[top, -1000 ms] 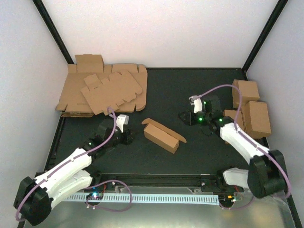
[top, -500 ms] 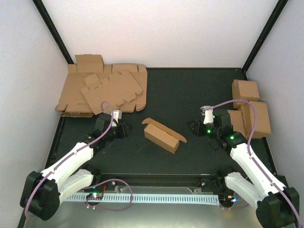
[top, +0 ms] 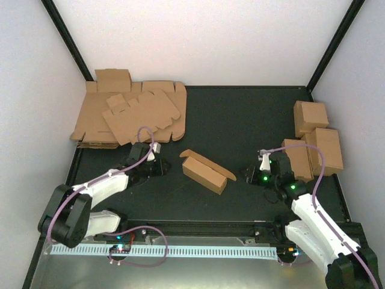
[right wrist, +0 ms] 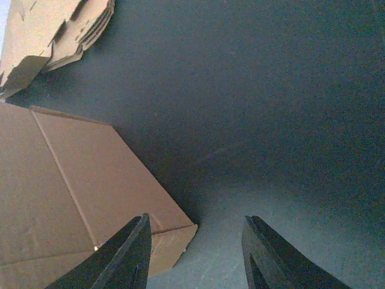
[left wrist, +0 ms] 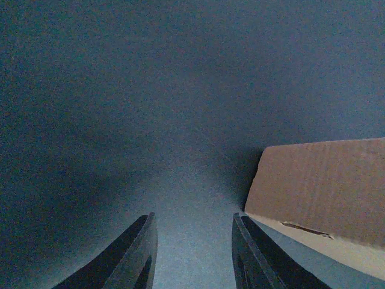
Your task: Fold the paper box
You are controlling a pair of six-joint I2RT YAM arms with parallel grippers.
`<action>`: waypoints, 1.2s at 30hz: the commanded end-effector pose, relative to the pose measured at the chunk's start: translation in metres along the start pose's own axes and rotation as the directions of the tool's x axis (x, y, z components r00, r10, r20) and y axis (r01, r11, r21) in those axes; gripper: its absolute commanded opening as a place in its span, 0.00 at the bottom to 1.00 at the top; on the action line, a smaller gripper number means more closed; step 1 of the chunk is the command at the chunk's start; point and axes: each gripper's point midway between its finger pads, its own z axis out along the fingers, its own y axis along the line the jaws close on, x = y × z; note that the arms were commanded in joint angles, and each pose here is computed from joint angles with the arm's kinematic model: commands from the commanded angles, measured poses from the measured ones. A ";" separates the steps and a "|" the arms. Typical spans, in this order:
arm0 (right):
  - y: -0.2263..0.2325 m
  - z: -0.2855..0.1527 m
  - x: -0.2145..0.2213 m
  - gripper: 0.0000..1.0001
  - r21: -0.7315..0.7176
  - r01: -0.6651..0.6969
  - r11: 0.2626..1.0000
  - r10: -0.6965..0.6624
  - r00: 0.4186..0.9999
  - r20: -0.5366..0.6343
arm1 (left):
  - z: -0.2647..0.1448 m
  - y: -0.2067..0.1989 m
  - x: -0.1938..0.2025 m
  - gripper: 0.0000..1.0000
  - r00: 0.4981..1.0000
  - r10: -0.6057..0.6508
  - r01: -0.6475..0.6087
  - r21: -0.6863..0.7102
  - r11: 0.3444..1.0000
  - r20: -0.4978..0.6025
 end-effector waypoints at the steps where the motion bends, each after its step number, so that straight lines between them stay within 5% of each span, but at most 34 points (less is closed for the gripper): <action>1: 0.002 0.003 0.011 0.44 -0.039 -0.068 0.997 0.067 0.997 -0.024 | 0.006 -0.019 -0.017 0.36 1.000 0.004 -0.007 0.090 0.996 0.026; 5: -0.005 0.014 0.026 0.39 -0.068 -0.131 0.989 0.128 0.991 -0.049 | 0.014 -0.017 -0.017 0.35 1.000 0.000 -0.001 0.088 0.996 0.016; 7: -0.006 0.020 0.034 0.30 -0.091 -0.166 0.982 0.160 0.985 -0.072 | 0.016 -0.020 -0.018 0.28 1.000 0.002 -0.004 0.102 0.995 0.014; 10: -0.007 0.028 0.042 0.13 -0.118 -0.198 0.973 0.187 0.977 -0.104 | 0.018 -0.021 -0.018 0.03 1.000 0.007 -0.008 0.115 0.993 0.015; 12: -0.008 0.032 0.047 0.03 -0.119 -0.215 0.969 0.200 0.972 -0.126 | 0.019 -0.021 -0.019 0.02 1.000 0.008 -0.010 0.114 0.993 0.017; 36: 0.016 0.056 0.089 0.02 -0.278 -0.290 0.916 0.192 0.924 -0.332 | 0.020 -0.020 -0.032 0.01 0.999 0.025 -0.028 0.087 0.996 0.039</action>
